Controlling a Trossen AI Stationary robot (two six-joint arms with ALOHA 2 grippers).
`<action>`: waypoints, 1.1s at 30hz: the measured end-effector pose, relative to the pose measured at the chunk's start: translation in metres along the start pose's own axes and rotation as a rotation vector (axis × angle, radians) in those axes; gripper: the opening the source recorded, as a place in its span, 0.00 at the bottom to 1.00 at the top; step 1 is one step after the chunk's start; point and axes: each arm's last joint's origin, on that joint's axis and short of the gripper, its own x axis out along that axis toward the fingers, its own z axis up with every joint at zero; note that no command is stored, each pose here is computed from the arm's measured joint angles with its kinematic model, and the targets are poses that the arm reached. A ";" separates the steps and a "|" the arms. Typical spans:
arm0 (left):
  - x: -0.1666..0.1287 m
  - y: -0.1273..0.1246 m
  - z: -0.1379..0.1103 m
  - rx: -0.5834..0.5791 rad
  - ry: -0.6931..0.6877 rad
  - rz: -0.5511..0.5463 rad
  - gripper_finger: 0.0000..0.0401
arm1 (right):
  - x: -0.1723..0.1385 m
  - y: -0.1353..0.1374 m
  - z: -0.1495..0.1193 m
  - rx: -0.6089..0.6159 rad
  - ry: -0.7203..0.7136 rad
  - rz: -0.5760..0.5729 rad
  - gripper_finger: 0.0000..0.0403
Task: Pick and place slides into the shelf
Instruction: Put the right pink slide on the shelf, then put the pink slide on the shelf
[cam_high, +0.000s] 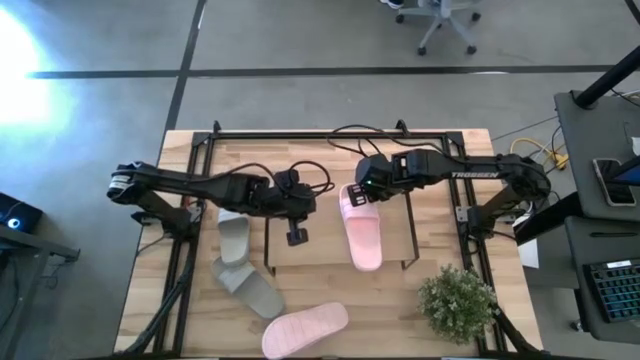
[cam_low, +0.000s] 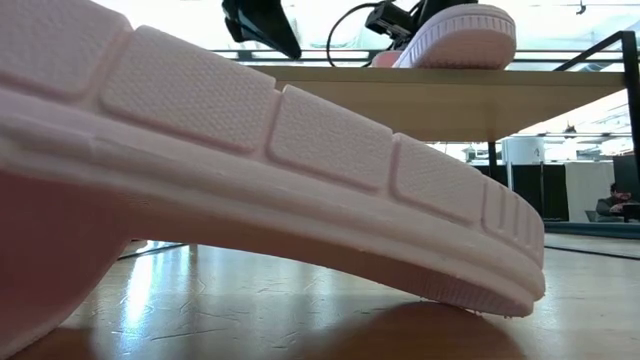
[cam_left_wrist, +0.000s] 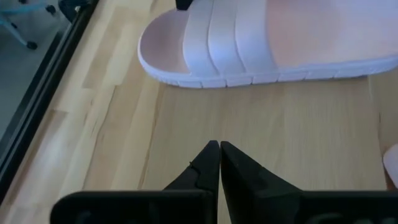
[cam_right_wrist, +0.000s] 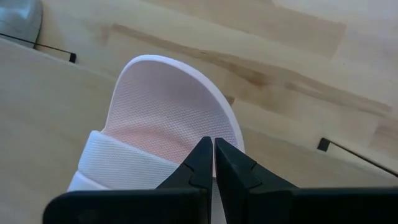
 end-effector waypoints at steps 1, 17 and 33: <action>0.000 -0.001 0.000 0.002 -0.001 0.004 0.00 | -0.001 0.000 -0.001 -0.002 0.004 0.003 0.03; -0.083 -0.004 -0.004 0.029 -0.256 -0.137 0.00 | -0.101 0.028 -0.026 -0.341 -0.434 0.241 0.03; -0.142 -0.024 -0.091 0.301 -0.319 -0.574 0.00 | -0.106 0.106 -0.181 -0.556 -0.248 0.522 0.16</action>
